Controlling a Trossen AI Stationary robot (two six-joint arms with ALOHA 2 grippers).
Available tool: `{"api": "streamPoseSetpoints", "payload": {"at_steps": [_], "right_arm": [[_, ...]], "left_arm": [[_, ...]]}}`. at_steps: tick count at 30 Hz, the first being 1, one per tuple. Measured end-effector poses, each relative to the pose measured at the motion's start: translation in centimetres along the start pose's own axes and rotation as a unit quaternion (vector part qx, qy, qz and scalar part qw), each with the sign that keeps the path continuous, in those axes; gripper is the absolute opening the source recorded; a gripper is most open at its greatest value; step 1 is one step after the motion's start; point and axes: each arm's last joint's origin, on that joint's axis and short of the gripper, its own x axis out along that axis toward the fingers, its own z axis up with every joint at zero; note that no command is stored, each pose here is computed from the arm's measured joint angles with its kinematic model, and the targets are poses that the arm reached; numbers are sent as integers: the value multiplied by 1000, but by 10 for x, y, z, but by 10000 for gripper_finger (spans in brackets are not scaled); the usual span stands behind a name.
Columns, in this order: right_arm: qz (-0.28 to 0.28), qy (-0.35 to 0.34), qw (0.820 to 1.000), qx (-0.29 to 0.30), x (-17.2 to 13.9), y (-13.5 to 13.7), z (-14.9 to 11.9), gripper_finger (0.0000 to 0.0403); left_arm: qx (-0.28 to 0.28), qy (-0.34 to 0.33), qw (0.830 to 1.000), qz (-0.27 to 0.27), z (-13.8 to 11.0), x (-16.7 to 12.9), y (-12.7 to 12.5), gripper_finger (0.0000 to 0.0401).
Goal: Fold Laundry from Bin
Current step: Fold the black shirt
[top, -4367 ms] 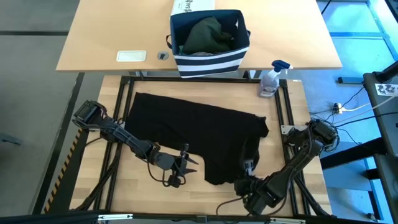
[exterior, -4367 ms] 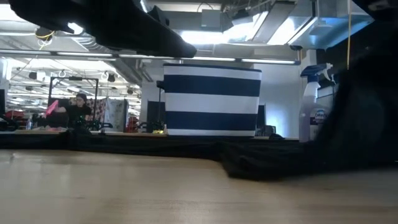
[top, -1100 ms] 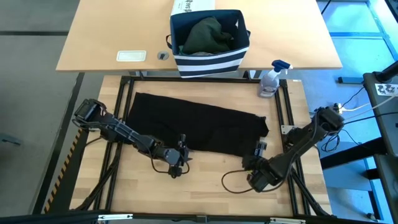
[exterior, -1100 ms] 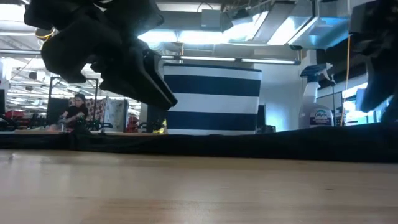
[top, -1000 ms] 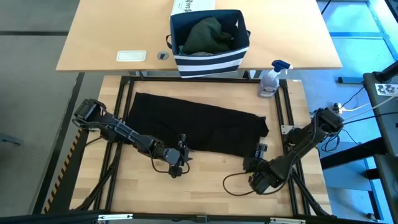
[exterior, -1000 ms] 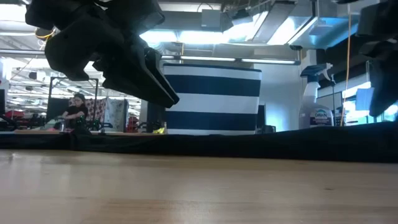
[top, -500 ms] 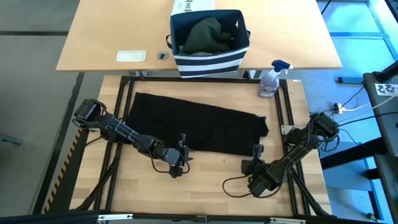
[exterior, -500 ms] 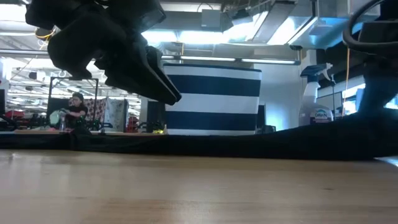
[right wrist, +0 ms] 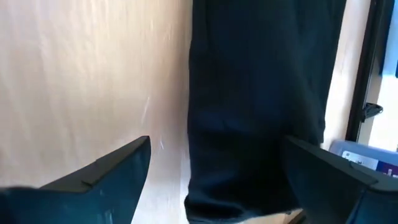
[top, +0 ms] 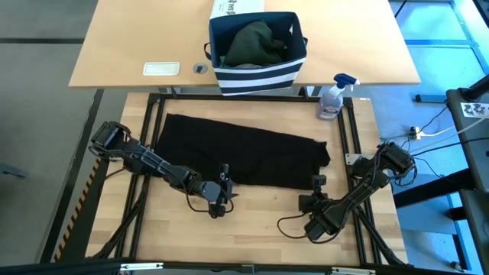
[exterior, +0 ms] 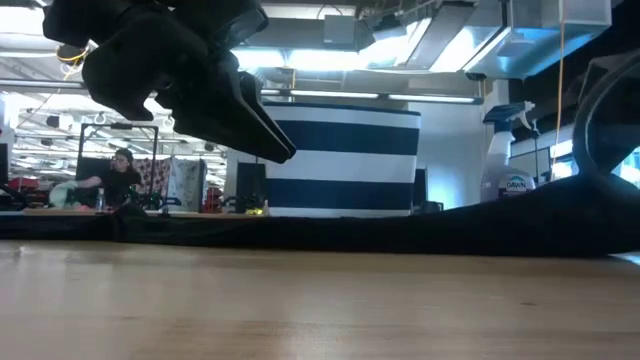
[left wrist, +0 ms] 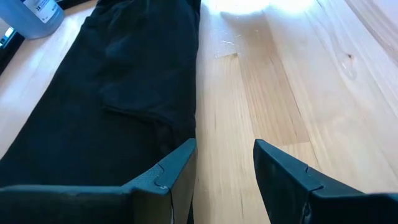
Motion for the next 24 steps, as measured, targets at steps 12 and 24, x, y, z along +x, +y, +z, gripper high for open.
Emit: {"api": "streamPoseSetpoints", "payload": {"at_steps": [12,24], "right_arm": [[30,-31,999,9,-7,4,10,351],[-33,-40,999,-14,0,-2,3,351]], "left_arm": [[-1,0,1000,0,0,0,0,153],[-2,0,1000,0,0,0,0,153]]}}
